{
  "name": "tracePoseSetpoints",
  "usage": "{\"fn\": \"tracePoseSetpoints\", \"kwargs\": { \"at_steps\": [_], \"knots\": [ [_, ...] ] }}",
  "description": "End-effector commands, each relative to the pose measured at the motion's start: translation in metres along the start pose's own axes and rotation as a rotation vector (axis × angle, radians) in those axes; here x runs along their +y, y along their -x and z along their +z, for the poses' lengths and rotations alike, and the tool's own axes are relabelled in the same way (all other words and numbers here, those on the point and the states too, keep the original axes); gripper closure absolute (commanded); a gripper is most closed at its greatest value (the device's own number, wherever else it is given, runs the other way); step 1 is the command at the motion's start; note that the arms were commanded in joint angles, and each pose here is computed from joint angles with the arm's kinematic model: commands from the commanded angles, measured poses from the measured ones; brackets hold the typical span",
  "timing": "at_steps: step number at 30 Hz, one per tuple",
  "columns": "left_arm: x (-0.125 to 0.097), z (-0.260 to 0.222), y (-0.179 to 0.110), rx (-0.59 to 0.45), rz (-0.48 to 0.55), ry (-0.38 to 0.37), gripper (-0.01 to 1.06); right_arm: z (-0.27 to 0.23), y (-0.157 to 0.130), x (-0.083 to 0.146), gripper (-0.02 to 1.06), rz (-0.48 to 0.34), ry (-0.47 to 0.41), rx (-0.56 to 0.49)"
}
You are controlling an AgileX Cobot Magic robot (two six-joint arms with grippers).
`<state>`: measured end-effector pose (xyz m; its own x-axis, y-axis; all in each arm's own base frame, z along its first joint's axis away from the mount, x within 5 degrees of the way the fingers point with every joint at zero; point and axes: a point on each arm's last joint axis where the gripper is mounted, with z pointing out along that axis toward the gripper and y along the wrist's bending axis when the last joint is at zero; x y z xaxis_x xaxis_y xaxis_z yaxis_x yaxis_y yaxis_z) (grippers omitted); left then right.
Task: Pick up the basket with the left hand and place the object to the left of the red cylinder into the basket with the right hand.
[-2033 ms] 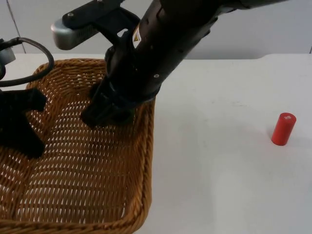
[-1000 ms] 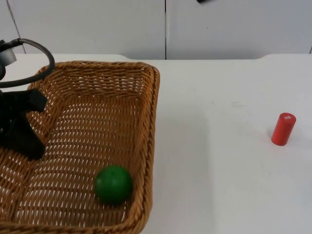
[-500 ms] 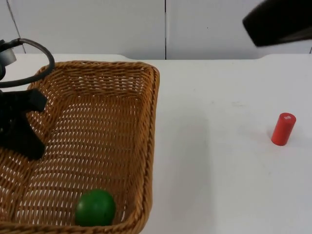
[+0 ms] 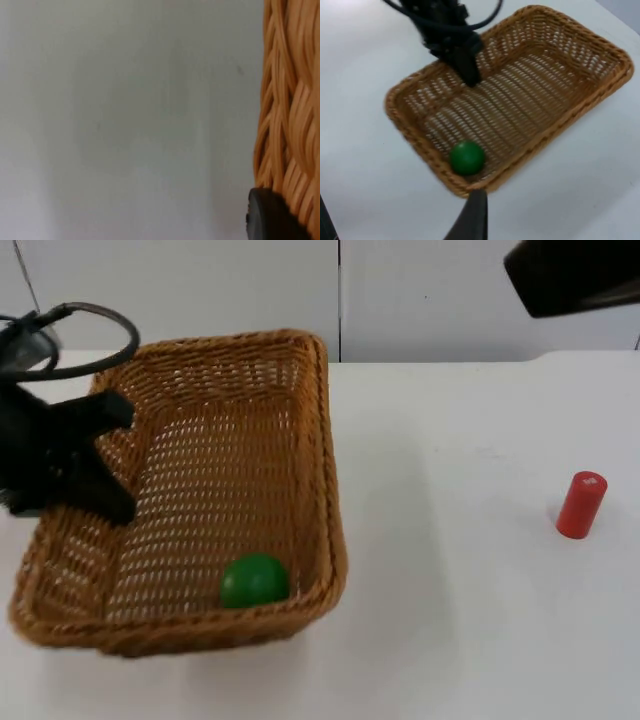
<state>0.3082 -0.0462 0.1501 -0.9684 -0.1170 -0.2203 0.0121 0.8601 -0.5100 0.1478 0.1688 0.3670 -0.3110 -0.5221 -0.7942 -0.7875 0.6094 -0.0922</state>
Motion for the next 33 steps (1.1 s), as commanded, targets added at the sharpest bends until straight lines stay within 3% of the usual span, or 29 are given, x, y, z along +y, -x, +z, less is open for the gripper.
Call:
{"fn": "tracePoseSetpoints", "kwargs": {
  "at_steps": [1, 11, 23, 25, 28, 29, 30, 33],
  "knots": [
    [-0.007, 0.009, 0.011, -0.012, -0.004, -0.034, 1.05, -0.001, 0.001, 0.000, 0.22, -0.002, -0.004, -0.024],
    [-0.026, 0.081, 0.056, -0.010, 0.069, -0.025, 1.05, -0.002, 0.002, 0.000, 0.22, 0.007, -0.006, -0.036],
    [-0.017, 0.105, 0.064, -0.001, 0.081, 0.009, 1.01, -0.002, 0.003, -0.001, 0.22, 0.007, -0.007, -0.050],
    [-0.017, 0.105, 0.064, -0.004, 0.081, 0.011, 0.89, -0.002, 0.003, -0.001, 0.22, 0.007, -0.008, -0.052],
    [-0.017, 0.105, 0.065, -0.005, 0.081, 0.011, 0.58, -0.002, 0.003, -0.001, 0.22, 0.007, -0.008, -0.054],
    [-0.017, 0.105, 0.065, -0.005, 0.081, 0.011, 0.58, -0.002, 0.003, -0.001, 0.22, 0.007, -0.008, -0.054],
    [-0.017, 0.105, 0.064, 0.000, 0.084, 0.011, 0.44, -0.002, 0.003, -0.001, 0.22, 0.003, -0.008, -0.054],
    [-0.015, 0.103, 0.064, 0.014, 0.106, 0.017, 0.24, -0.002, 0.004, -0.001, 0.22, -0.006, -0.009, -0.056]
  ]
}}
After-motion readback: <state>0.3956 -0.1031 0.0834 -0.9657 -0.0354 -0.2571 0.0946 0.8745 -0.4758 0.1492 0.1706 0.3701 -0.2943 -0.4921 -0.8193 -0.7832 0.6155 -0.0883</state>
